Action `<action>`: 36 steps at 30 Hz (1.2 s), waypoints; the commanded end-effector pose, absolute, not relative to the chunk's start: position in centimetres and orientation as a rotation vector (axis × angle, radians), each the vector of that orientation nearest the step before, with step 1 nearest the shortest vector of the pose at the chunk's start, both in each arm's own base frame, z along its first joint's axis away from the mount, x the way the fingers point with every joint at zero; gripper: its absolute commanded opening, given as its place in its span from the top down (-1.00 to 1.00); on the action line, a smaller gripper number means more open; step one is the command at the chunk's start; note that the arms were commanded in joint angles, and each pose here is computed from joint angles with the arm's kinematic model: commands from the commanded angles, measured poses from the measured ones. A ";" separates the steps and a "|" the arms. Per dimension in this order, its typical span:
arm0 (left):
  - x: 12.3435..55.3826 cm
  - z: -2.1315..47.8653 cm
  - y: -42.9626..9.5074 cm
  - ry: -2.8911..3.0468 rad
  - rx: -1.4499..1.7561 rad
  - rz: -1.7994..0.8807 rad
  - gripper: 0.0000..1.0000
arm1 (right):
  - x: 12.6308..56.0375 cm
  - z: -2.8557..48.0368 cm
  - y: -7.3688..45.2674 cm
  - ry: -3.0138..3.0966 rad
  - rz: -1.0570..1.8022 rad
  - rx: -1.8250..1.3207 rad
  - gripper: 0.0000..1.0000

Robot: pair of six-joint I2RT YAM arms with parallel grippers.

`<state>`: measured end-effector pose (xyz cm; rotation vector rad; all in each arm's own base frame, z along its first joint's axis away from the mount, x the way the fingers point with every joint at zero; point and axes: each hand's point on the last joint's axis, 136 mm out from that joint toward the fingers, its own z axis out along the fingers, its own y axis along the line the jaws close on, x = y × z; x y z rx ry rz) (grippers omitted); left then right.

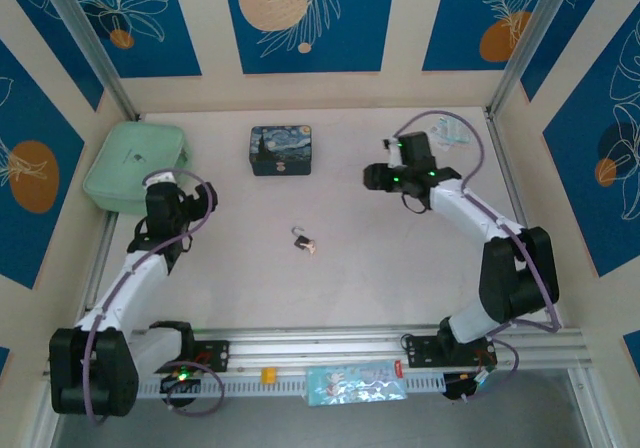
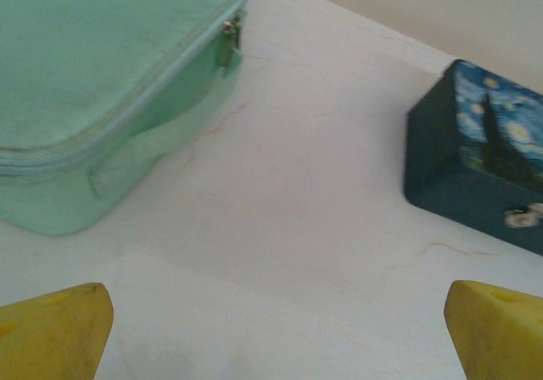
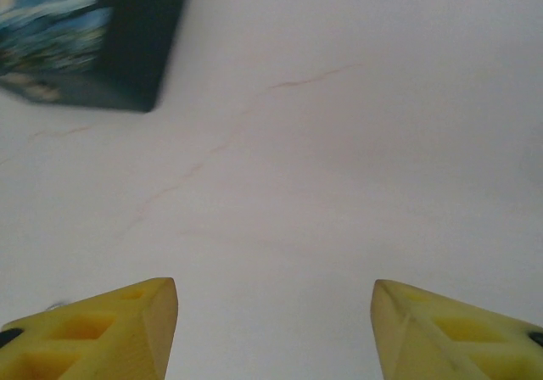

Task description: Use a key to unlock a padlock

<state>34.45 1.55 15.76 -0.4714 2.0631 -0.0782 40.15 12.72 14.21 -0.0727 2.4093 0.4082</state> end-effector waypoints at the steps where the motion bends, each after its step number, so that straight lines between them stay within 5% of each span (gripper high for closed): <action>1: 34.4 15.9 4.4 2.063 -0.474 0.129 -0.99 | 41.3 13.7 8.6 2.332 0.366 -0.006 -0.24; 6: 35.6 14.9 5.8 2.025 -0.460 0.256 -1.00 | 42.0 10.3 4.0 2.292 0.263 0.062 -0.24; 15: 37.3 12.3 6.1 1.947 -0.373 0.316 -0.95 | 42.5 9.0 4.0 2.169 0.187 -0.080 -0.25; 17: 37.7 12.0 5.5 1.936 -0.332 0.312 -0.96 | 41.7 9.7 4.0 2.099 0.214 -0.084 -0.40; 19: 38.1 11.6 4.9 1.932 -0.290 0.291 -0.96 | 40.7 10.0 3.5 2.035 0.242 -0.063 -0.99; 36: 38.1 10.0 1.4 1.819 -0.087 0.151 -0.99 | 39.7 9.4 2.1 1.948 0.155 0.011 -0.98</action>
